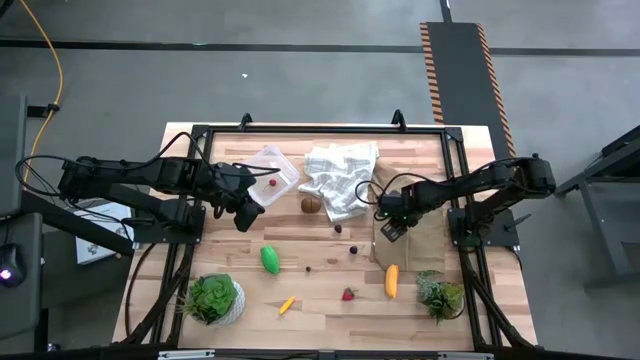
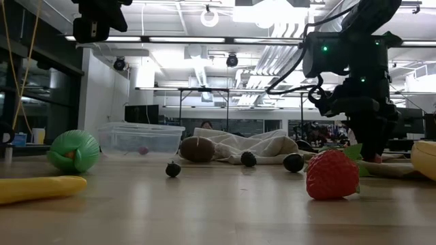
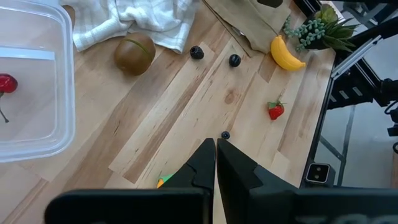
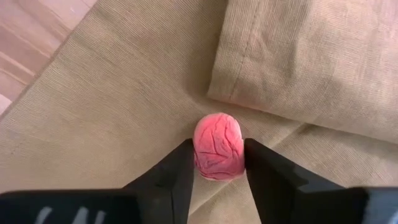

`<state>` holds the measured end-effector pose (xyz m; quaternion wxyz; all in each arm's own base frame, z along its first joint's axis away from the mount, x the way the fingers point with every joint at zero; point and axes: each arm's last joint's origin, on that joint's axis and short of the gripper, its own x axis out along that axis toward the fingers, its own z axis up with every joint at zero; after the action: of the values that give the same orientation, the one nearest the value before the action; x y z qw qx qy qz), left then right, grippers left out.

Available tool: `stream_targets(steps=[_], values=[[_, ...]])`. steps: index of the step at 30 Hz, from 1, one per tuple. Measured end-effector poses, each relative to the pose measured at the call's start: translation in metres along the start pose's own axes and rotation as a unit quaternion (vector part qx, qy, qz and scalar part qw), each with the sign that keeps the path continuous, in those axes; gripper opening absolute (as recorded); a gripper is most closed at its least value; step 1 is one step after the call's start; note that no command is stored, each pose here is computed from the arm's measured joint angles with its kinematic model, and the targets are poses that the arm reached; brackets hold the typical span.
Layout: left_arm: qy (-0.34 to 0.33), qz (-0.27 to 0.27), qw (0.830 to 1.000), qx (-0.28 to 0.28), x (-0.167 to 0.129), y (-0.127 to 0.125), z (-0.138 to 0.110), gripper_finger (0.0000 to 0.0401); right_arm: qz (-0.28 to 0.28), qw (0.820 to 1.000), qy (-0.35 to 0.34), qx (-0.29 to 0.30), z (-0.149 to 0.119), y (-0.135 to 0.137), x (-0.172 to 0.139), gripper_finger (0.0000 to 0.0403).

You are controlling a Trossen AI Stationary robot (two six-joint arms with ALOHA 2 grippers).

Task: Pick and placing Produce into tupperware
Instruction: Put the pink peach into the transparent bin

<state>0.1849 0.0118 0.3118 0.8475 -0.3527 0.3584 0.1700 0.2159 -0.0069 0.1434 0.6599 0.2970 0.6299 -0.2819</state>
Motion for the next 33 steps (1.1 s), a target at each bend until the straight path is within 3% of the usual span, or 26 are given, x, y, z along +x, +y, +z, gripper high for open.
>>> stream_targets(steps=[9,18,27,33], values=[[-0.001,0.001,1.0,0.0,0.0,0.0,0.0,0.0005,0.0,1.0,0.0,0.0,0.0,0.0,0.0,0.0097],[-0.001,0.001,1.0,0.0,0.0,0.0,0.0,0.0005,0.011,1.0,-0.01,0.0,0.003,0.004,-0.005,0.0095],[-0.001,0.001,1.0,0.016,0.0,0.0,0.0,0.0005,0.076,0.994,-0.077,-0.031,0.029,0.031,-0.046,0.0095],[-0.019,-0.008,0.999,0.05,0.0,-0.002,0.003,0.0005,0.134,0.977,-0.147,-0.072,0.048,0.051,-0.089,0.0095]])
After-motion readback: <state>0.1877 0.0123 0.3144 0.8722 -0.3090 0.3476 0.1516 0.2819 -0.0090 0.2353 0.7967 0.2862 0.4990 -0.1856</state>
